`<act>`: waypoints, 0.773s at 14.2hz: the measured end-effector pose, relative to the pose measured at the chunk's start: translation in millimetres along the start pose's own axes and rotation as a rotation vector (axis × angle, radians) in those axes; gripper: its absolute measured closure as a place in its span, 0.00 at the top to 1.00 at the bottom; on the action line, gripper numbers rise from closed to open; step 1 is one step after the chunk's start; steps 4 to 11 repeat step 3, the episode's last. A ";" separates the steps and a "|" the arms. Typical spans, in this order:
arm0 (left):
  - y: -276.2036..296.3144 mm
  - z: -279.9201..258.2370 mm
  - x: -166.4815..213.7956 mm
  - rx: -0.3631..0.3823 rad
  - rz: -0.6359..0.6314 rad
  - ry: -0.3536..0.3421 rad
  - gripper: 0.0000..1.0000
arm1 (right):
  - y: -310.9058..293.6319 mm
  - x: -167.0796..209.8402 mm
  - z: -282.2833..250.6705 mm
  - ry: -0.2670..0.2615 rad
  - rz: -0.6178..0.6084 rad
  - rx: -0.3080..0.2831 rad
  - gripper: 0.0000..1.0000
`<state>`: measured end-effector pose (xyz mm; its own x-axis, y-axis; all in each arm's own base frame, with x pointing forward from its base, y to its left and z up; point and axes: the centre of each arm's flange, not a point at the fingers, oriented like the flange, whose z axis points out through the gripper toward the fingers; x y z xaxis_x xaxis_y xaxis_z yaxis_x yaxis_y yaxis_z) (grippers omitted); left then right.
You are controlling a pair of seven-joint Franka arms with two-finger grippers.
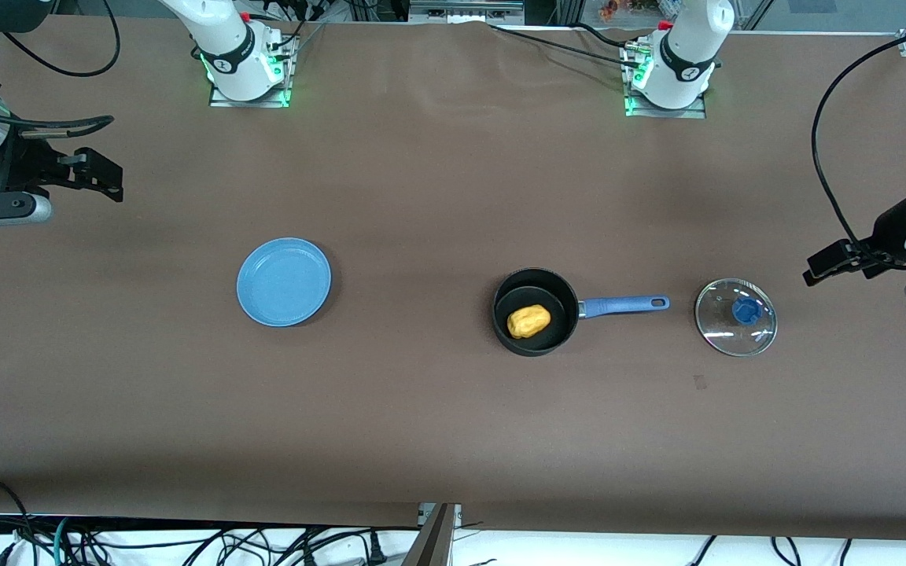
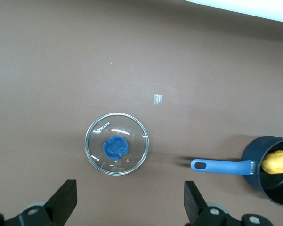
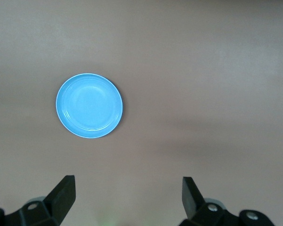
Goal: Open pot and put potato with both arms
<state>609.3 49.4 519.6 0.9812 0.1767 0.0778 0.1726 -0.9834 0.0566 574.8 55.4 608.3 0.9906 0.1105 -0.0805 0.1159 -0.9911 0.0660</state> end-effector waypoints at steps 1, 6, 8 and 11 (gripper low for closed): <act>-1.8 -1.2 -0.1 0.000 0.002 0.002 1.00 | 0.0 0.1 0.2 0.000 0.000 0.000 1.00; -3.8 -2.1 0.0 0.006 0.009 0.004 1.00 | 0.1 0.3 0.5 -0.001 0.000 0.000 1.00; -3.8 -2.1 0.0 0.006 0.009 0.004 1.00 | 0.1 0.3 0.5 -0.001 0.000 0.000 1.00; -3.8 -2.1 0.0 0.006 0.009 0.004 1.00 | 0.1 0.3 0.5 -0.001 0.000 0.000 1.00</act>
